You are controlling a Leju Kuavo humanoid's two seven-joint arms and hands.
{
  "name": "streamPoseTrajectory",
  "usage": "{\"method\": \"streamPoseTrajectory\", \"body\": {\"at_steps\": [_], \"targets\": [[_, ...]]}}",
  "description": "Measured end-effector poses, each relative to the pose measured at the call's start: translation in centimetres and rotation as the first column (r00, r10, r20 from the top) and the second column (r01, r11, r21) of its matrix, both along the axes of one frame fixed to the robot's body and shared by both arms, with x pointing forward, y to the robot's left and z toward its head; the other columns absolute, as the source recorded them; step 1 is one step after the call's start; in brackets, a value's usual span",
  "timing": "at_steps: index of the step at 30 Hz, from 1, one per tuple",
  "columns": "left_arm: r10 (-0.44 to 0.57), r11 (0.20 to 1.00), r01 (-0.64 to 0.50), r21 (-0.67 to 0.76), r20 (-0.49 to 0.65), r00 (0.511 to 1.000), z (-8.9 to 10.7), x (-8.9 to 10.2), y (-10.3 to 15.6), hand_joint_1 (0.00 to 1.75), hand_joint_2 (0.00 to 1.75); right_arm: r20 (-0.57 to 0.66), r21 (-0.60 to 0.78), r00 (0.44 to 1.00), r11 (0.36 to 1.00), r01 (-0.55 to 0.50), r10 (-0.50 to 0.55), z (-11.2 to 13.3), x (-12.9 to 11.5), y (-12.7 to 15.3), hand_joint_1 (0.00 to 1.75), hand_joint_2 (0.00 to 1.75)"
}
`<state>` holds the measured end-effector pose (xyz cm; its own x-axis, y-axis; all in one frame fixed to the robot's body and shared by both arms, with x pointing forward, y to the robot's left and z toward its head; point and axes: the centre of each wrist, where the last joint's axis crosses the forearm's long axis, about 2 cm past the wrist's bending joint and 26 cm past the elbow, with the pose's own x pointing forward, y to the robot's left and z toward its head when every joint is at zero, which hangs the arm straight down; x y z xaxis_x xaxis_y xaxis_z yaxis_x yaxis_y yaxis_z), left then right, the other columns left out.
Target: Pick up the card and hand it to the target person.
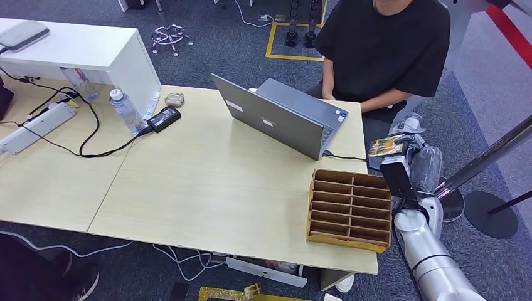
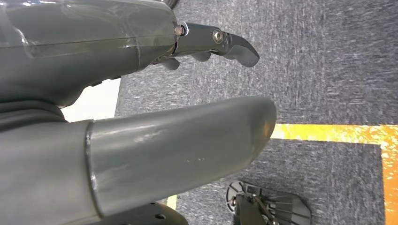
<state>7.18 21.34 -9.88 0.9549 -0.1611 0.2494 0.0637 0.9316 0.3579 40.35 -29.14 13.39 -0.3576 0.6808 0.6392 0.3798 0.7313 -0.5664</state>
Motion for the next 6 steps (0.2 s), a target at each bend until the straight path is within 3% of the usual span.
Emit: {"method": "streamPoseTrajectory", "body": {"at_steps": [6], "targets": [[-0.003,1.0,0.003,-0.003,-0.008,1.0,0.07,-0.01,-0.44,0.0,0.0,0.006,-0.09,0.999,0.995,0.032,-0.032,-0.01,0.06,0.17,1.53,1.75]]}}
